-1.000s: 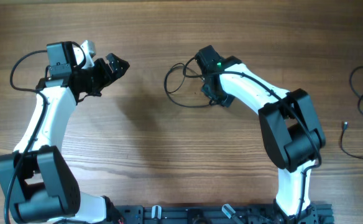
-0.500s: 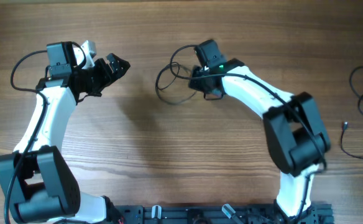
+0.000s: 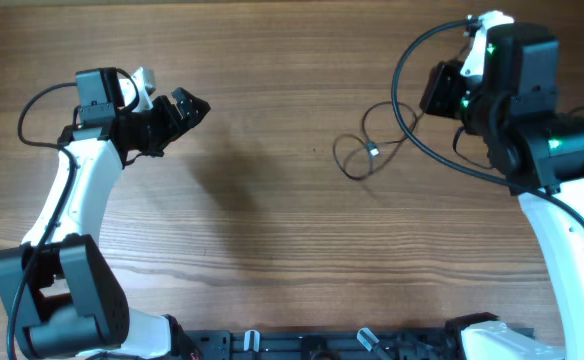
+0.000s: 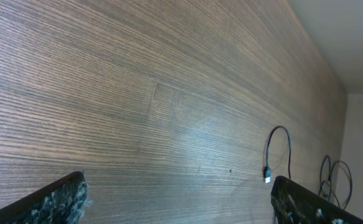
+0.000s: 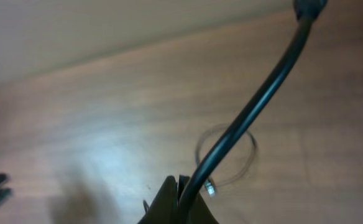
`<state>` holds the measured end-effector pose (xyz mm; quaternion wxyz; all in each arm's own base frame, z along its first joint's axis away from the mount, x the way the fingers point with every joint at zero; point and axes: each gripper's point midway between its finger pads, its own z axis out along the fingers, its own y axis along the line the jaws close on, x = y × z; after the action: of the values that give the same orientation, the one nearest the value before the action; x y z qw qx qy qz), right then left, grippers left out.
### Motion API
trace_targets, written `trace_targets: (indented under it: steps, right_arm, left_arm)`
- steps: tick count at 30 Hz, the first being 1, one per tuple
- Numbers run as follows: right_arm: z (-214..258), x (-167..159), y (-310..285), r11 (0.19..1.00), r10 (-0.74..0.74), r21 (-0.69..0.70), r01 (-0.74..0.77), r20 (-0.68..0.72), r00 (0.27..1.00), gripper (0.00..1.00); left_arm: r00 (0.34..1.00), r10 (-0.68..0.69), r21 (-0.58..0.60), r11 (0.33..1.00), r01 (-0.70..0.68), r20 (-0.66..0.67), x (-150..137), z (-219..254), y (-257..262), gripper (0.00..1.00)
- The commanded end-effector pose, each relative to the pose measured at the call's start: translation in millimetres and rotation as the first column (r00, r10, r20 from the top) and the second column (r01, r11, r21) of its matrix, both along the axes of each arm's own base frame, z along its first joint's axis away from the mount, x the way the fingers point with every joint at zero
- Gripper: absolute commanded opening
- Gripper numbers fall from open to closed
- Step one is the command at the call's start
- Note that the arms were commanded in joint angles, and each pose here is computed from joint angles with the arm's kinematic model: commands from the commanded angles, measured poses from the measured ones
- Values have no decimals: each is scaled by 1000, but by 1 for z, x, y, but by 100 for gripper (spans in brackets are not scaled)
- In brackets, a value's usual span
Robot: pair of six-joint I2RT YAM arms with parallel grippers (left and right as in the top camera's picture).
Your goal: Untangle cables
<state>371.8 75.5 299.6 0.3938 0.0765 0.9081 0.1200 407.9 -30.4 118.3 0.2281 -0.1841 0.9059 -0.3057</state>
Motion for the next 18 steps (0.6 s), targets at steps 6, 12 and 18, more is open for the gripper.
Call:
trace_targets:
  steps: [6, 12, 18]
  right_arm:
    - [-148, 42, 7, 998, -43, -65, 20, -375, 926, 4]
    - [-215, 18, 32, 998, 42, -14, -62, -591, 805, 4]
    - [-233, -5, 37, 995, -68, -95, 10, -642, 764, 15]
  left_arm:
    - [1000, -4, -10, 1000, 5, 24, 0, 10, 0, 96]
    - [1000, -4, -9, 1000, 5, 27, 0, 10, 0, 96]
    - [999, -5, -7, 1000, 5, 37, 2, 12, 0, 95]
